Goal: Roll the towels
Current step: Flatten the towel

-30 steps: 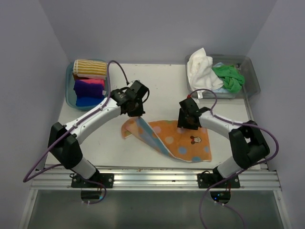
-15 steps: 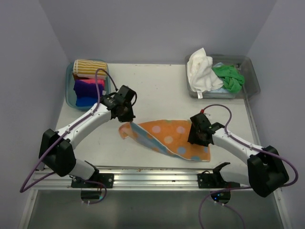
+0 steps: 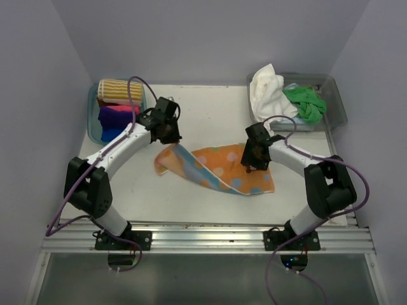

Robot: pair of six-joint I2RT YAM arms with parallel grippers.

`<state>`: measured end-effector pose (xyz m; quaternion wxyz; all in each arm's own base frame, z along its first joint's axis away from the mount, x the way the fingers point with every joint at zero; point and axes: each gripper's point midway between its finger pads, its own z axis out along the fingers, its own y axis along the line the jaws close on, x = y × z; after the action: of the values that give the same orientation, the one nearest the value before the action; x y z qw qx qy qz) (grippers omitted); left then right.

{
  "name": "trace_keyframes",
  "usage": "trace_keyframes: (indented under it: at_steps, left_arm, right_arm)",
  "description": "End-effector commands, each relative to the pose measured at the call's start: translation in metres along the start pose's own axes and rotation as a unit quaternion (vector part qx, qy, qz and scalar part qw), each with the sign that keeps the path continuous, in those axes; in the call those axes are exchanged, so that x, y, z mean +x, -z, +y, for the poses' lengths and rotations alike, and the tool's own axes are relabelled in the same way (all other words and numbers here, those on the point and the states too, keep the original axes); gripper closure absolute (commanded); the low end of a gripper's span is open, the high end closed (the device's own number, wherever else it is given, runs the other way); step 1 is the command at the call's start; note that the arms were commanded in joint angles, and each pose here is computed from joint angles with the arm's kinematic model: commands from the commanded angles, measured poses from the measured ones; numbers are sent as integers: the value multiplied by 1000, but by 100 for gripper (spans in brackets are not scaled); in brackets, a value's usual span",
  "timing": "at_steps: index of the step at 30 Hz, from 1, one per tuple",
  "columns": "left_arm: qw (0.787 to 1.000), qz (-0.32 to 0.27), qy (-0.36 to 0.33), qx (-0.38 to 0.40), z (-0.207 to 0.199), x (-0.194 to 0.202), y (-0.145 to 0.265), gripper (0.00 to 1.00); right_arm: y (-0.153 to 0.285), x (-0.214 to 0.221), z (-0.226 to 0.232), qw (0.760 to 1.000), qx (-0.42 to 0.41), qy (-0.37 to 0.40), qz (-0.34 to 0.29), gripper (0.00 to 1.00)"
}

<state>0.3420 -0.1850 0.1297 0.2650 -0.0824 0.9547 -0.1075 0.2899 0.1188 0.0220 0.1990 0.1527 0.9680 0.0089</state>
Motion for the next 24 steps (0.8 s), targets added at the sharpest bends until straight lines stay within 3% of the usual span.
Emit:
trace_keyframes:
  at_steps: [1,6,11,16,24]
  left_arm:
    - [996,-66,-20,51,-22,-55,19,100]
    - [997,-55,-20,41,-2,-47,21,100]
    - [999,-28,7,40,27,-22,13,100]
    - [998,-9,13,60,27,-3,7,100]
    - [998,2,15,63,28,7,2,100]
  right_arm:
    - [39,-28,35,997,-71,-29,-13,41]
    - [70,-11,19,987,-105,-116,-37,40]
    - [56,22,-25,978,-71,-183,-70,40]
    - [41,53,-55,975,-25,-215,-54,41]
    - [30,55,-66,970,2,-231,-69,39]
